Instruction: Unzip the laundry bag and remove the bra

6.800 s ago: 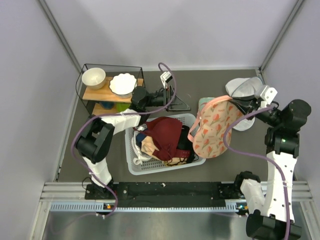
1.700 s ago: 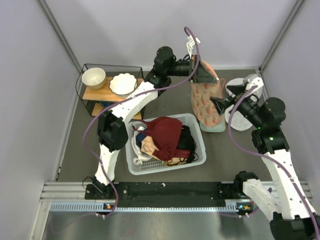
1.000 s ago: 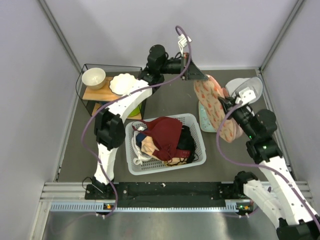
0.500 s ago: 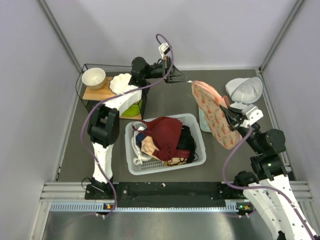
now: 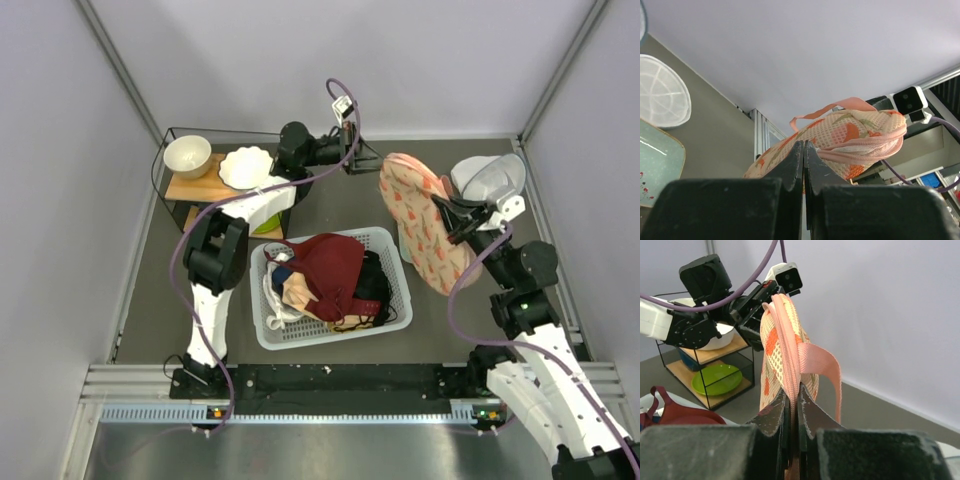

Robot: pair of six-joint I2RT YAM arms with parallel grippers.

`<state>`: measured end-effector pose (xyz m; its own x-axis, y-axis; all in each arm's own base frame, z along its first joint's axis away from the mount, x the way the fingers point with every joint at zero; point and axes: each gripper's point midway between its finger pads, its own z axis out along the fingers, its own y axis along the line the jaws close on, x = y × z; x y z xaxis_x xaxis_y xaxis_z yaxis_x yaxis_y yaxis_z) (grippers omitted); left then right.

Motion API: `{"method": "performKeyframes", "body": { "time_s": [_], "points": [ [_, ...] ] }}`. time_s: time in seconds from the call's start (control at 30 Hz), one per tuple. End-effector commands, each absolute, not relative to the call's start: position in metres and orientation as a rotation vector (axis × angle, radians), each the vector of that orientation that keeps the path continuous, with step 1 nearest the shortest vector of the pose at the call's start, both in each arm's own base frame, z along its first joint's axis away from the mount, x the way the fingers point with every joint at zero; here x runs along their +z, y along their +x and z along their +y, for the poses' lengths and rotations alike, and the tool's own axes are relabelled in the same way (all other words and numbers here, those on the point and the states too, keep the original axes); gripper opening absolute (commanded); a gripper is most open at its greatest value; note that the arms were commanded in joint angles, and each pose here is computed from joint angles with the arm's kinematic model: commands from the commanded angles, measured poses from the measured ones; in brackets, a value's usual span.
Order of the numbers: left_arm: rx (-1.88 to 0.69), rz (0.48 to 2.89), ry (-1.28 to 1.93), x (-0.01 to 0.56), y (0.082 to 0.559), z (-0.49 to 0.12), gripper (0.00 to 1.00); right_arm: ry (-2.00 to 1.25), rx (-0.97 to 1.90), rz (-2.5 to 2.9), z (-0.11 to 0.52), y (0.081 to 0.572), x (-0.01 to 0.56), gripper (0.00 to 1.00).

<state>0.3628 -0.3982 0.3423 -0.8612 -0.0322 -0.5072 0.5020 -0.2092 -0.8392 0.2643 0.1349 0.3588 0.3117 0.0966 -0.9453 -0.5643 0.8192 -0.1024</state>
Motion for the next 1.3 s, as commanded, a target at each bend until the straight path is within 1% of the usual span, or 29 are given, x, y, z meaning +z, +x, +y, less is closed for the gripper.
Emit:
{"method": "performKeyframes", "body": {
  "time_s": [0.0,0.03,0.07,0.1,0.13,0.17,0.2,0.23,0.27,0.3,0.33,0.37,0.43,0.47,0.53,0.57,0.6,0.63,0.67,0.8,0.83,0.93,1.0,1.13,1.27],
  "points": [
    [-2.101,1.719,0.591,0.336,0.356,-0.409,0.00,-0.412,0.430,1.144,0.127,0.264,0.383,0.00],
    [-2.082,1.722,0.569,0.339,0.363,-0.404,0.00,-0.384,0.399,1.171,0.121,0.268,0.381,0.00],
    [-2.047,1.702,0.594,0.342,0.366,-0.402,0.09,-0.360,0.378,1.220,0.116,0.272,0.373,0.00],
    [-2.038,1.782,0.555,0.336,0.369,-0.402,0.20,-0.303,0.370,1.294,0.109,0.276,0.363,0.00],
    [-2.008,1.781,0.563,0.344,0.373,-0.399,0.31,-0.201,0.310,1.346,0.091,0.284,0.356,0.00],
    [-1.939,1.745,0.610,0.348,0.375,-0.397,0.42,-0.165,0.289,1.370,0.085,0.285,0.355,0.00],
    [-1.912,1.846,0.553,0.340,0.378,-0.395,0.48,-0.101,0.258,1.429,0.075,0.288,0.344,0.00],
    [-1.838,1.831,0.518,0.349,0.388,-0.395,0.55,-0.068,0.249,1.457,0.071,0.289,0.340,0.00],
    [-1.743,1.807,0.551,0.353,0.392,-0.391,0.66,-0.034,0.239,1.471,0.067,0.293,0.344,0.00],
    [-1.695,1.879,0.512,0.346,0.394,-0.389,0.70,0.015,0.208,1.552,0.060,0.294,0.328,0.00],
    [-1.605,1.861,0.507,0.355,0.403,-0.386,0.76,0.053,0.195,1.582,0.056,0.298,0.325,0.00],
    [-1.569,1.878,0.500,0.356,0.405,-0.384,0.99,0.082,0.191,1.606,0.055,0.302,0.331,0.00],
    [-1.507,1.913,0.500,0.358,0.405,-0.379,0.99,0.108,0.219,1.683,0.060,0.305,0.322,0.00],
    [-1.476,1.917,0.480,0.359,0.406,-0.376,0.99,0.122,0.238,1.685,0.062,0.307,0.331,0.00],
    [-1.451,1.935,0.488,0.351,0.398,-0.377,0.99,0.210,0.234,1.789,0.061,0.315,0.309,0.00],
    [-1.430,1.928,0.484,0.355,0.393,-0.376,0.99,0.260,0.225,1.808,0.058,0.316,0.307,0.00],
    [-1.419,1.933,0.492,0.352,0.389,-0.376,0.99,0.356,0.197,1.838,0.050,0.319,0.296,0.00],
    [-1.416,1.962,0.518,0.337,0.378,-0.382,0.99,0.402,0.187,1.849,0.046,0.317,0.291,0.00],
    [-1.417,1.949,0.542,0.339,0.370,-0.384,0.99,0.439,0.176,1.878,0.044,0.314,0.277,0.00],
    [-1.611,2.023,0.787,0.303,0.307,-0.410,0.99,0.598,0.206,1.928,0.042,0.304,0.250,0.00],
    [-1.610,2.031,0.849,0.293,0.291,-0.418,0.99,0.623,0.203,1.943,0.042,0.302,0.245,0.00],
    [-1.565,2.037,0.904,0.280,0.262,-0.439,0.99,0.716,0.193,1.964,0.038,0.296,0.229,0.00],
    [-1.603,2.023,0.942,0.279,0.237,-0.456,0.99,0.793,0.175,1.965,0.033,0.293,0.222,0.00],
    [-1.607,2.041,0.909,0.278,0.223,-0.468,0.99,0.887,0.112,1.998,0.027,0.292,0.215,0.00],
    [-1.639,1.921,0.833,0.286,0.213,-0.474,0.99,0.948,0.095,2.053,0.032,0.297,0.214,0.00]
  ]
}}
